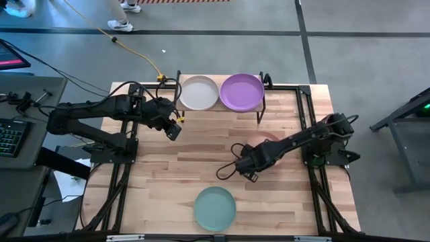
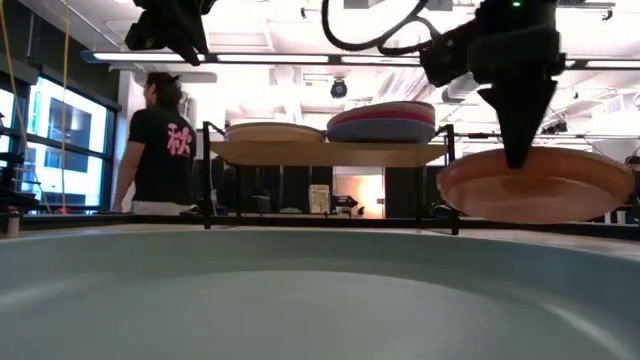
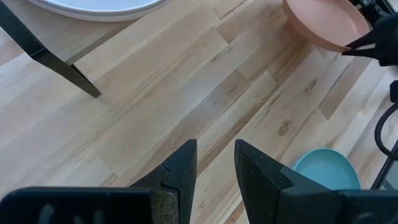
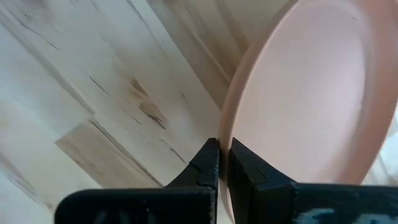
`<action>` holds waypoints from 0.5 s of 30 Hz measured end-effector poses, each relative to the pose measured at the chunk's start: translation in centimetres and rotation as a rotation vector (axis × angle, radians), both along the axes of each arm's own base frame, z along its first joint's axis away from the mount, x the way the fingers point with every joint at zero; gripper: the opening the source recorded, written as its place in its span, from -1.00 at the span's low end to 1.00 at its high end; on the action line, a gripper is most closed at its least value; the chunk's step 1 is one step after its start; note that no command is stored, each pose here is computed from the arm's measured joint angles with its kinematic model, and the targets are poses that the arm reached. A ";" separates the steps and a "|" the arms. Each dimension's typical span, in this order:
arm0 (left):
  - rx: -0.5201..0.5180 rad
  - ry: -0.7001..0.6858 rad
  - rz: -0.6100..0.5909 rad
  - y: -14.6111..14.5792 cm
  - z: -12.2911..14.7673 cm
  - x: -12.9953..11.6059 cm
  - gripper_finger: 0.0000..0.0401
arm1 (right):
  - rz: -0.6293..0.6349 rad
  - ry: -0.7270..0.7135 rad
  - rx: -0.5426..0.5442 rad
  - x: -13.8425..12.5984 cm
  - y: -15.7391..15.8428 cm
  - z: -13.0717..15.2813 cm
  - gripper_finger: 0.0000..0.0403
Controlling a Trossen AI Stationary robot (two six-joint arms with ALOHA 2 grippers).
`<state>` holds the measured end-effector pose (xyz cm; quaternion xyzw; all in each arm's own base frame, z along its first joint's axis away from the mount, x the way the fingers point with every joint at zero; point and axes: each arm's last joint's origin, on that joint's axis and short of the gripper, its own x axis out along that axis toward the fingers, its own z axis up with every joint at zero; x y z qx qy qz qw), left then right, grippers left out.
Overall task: Place and stack plates onto a shelf
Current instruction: Stack the orange plate on the white plate on the shelf
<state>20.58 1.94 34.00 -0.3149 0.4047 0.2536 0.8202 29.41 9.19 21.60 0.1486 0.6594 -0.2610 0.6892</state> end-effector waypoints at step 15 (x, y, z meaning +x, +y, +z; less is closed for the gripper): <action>-0.010 0.013 -0.005 0.0 -0.1 -0.1 -0.51 | 0.183 -0.199 0.110 2.9 0.1 7.5 -1.00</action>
